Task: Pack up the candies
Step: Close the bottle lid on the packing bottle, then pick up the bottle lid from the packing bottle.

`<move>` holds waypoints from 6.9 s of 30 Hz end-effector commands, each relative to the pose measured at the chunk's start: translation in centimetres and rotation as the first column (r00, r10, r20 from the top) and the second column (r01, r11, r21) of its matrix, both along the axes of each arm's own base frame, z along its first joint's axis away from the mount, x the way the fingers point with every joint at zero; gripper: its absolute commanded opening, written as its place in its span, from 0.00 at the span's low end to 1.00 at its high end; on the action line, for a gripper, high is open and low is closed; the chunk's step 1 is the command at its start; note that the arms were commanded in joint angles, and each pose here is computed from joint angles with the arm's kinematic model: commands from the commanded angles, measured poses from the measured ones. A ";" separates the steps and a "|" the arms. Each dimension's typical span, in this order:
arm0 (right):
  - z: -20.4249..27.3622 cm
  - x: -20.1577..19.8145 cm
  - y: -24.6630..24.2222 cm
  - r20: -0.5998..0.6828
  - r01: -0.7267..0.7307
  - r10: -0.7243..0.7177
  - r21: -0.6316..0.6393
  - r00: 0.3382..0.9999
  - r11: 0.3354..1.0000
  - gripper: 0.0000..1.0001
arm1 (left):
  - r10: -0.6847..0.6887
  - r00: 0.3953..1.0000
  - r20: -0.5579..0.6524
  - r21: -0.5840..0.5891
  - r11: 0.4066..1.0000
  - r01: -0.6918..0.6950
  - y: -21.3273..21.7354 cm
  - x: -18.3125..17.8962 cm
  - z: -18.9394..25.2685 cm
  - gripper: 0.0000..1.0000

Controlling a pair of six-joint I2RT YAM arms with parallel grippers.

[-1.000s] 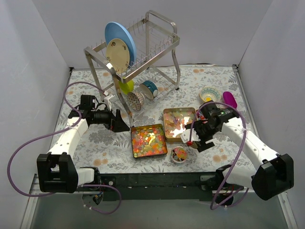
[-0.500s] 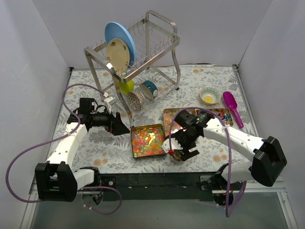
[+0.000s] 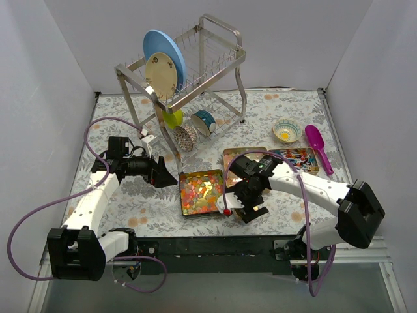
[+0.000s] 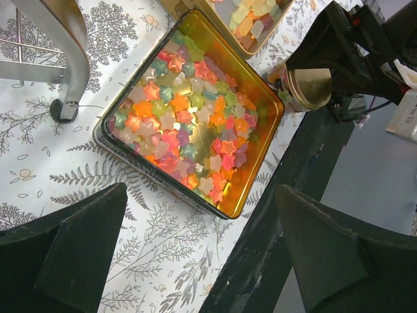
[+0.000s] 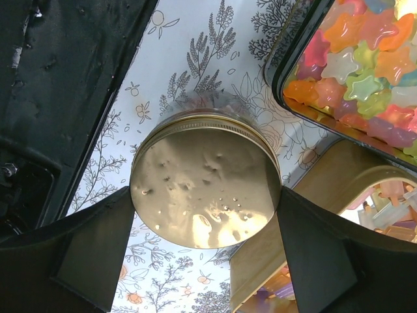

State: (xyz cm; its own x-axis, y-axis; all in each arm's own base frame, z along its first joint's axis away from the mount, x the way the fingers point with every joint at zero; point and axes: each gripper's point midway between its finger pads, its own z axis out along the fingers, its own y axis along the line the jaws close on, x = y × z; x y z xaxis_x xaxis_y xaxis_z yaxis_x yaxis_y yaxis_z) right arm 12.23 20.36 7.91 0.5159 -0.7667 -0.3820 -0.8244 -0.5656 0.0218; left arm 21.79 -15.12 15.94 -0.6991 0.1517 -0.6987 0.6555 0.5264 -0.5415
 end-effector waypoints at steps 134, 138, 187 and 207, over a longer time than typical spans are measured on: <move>-2.7 -0.9 -10.2 0.094 0.608 -0.601 -0.079 0.794 0.790 0.98 | -0.075 0.761 0.644 -0.194 0.947 0.258 -35.0 -8.6 -10.4 0.98; -2.4 -1.2 -10.2 0.084 0.607 -0.601 -0.080 0.794 0.791 0.98 | -0.050 0.747 0.663 -0.228 0.937 0.265 -36.1 -8.6 -9.5 0.98; -1.1 -1.3 -9.7 0.060 0.667 -0.665 -0.042 0.745 0.744 0.98 | 0.098 0.708 0.700 -0.447 0.832 0.327 -27.8 -10.5 2.8 0.95; -1.6 -1.2 -9.8 0.067 0.676 -0.673 -0.061 0.736 0.734 0.98 | 0.139 0.947 0.290 -0.553 0.832 0.047 -30.8 -6.4 -0.8 0.88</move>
State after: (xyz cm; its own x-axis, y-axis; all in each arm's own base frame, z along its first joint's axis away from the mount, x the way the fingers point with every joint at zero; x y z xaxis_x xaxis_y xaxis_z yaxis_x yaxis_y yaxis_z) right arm 11.25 10.13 6.24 -0.1656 -0.9442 -0.2849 -0.9848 0.1737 -0.0035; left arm 14.48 -45.11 11.13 -0.4236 -0.2026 -0.8829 0.8302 0.3030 -0.4678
